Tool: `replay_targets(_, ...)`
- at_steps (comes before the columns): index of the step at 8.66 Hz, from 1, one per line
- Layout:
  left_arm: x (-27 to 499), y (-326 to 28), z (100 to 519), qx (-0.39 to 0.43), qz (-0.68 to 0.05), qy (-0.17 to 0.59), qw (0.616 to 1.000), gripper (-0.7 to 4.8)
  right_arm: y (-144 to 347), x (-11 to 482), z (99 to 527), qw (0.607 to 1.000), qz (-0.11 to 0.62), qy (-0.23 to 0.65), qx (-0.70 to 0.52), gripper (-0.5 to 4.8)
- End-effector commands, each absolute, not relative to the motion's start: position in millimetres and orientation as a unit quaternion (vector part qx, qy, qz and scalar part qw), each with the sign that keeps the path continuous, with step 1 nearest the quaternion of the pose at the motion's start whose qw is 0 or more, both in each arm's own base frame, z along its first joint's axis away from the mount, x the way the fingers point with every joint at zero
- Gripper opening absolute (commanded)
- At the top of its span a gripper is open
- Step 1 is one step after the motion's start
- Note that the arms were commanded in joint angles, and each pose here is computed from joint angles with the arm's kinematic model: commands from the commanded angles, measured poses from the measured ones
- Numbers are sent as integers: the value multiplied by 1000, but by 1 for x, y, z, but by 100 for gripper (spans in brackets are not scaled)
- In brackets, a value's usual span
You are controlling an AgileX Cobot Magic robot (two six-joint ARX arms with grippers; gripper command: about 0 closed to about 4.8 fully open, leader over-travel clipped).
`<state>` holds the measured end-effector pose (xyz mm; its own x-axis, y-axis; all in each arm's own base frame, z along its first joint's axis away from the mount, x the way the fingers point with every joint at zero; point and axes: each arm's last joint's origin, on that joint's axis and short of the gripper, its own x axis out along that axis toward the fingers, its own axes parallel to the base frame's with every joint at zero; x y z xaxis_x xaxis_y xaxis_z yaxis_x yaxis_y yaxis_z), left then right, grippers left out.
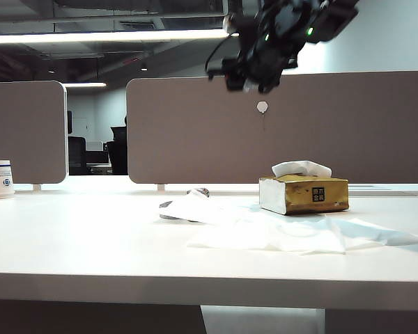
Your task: Pull out a tissue from the tissue box and use it to cover the ID card on the tabletop.
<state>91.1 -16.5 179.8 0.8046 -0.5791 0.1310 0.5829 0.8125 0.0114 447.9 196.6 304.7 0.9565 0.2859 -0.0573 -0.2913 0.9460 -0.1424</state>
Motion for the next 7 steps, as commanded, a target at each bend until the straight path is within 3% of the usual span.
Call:
replay_targets(1,91,-16,182,-16,-287,-72,955,-6,177,441,327,987,142,28,-70,176)
replay_targets(3,93,-12,182,-22,-227,-76,971,-6,87,357,441,984,163,33,-70,176)
replay_targets(4,94,-11,182,-24,-208,-77,975,-6,69,300,471,978,164,50,-120,176)
replay_targets(5,94,-11,182,-24,-208,-77,975,-6,64,279,480,978,167,38,-121,176)
replay_targets(7,94,-10,182,-26,-188,-78,979,-6,43,180,491,978,168,25,-118,176)
